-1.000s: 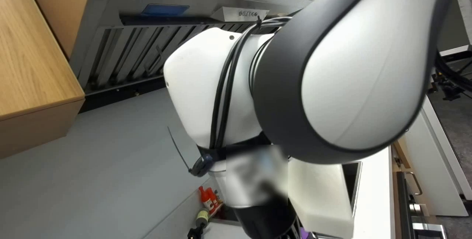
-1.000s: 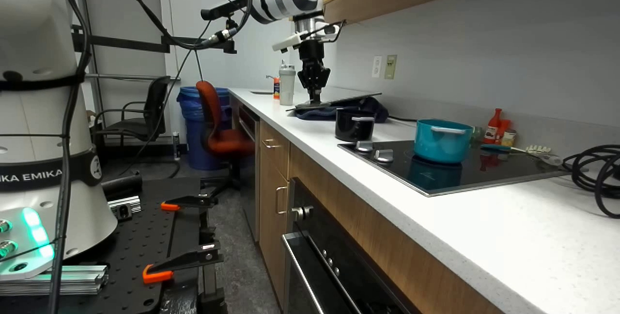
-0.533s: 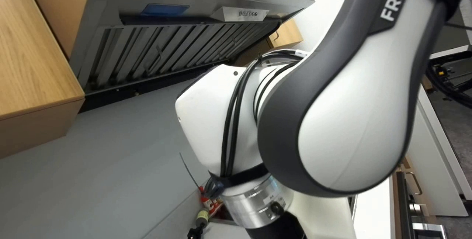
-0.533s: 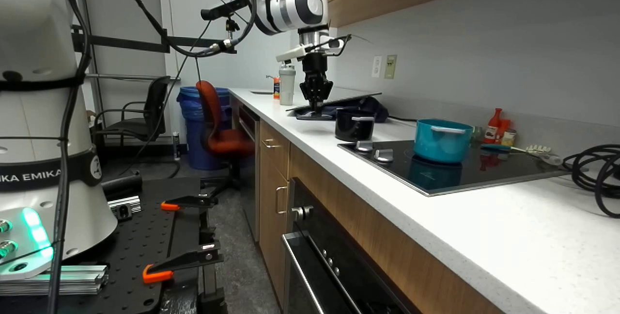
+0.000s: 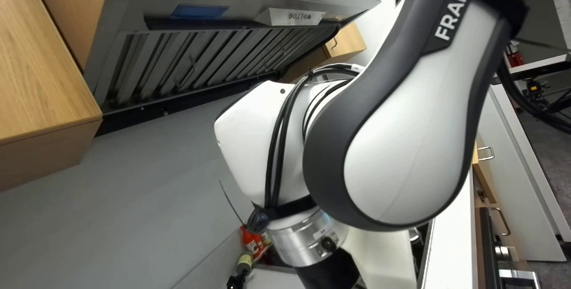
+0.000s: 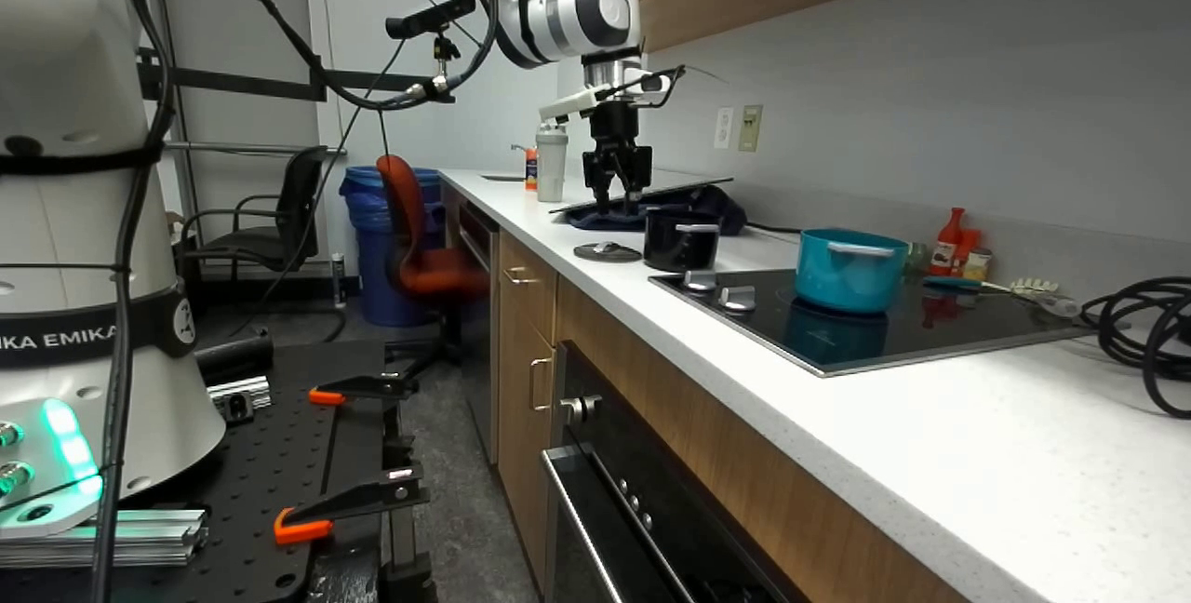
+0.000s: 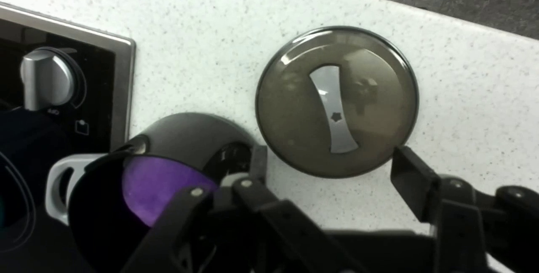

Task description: Uncover the black pot and put the lid on the counter

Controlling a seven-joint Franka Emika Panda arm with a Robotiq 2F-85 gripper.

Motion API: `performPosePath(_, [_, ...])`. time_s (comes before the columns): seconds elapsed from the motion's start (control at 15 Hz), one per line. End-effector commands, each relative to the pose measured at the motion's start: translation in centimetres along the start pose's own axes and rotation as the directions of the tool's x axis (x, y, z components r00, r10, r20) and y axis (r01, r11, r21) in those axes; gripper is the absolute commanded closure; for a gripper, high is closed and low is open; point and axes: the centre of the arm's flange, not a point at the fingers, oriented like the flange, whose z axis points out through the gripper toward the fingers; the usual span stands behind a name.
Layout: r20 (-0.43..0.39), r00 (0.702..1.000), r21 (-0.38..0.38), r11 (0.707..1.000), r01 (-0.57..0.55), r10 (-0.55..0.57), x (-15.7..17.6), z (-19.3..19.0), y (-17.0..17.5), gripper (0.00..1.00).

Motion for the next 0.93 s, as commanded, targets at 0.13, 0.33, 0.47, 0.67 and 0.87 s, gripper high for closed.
performPosePath(0.13, [-0.005, 1.000, -0.003, 1.000, -0.005, 0.005, 0.6, -0.7, 0.7, 0.00])
performPosePath(0.33, [-0.013, 1.000, -0.010, 1.000, -0.022, 0.021, 0.3, -0.9, 1.4, 0.00])
performPosePath(0.47, [-0.020, 0.999, -0.020, 0.999, -0.034, 0.034, -0.1, -1.0, 2.1, 0.00])
performPosePath(0.67, [-0.040, 0.998, -0.034, 0.998, -0.056, 0.055, -1.0, -1.4, 3.2, 0.00])
performPosePath(0.87, [-0.068, 0.995, -0.051, 0.995, -0.083, 0.079, -2.4, -2.0, 4.4, 0.00])
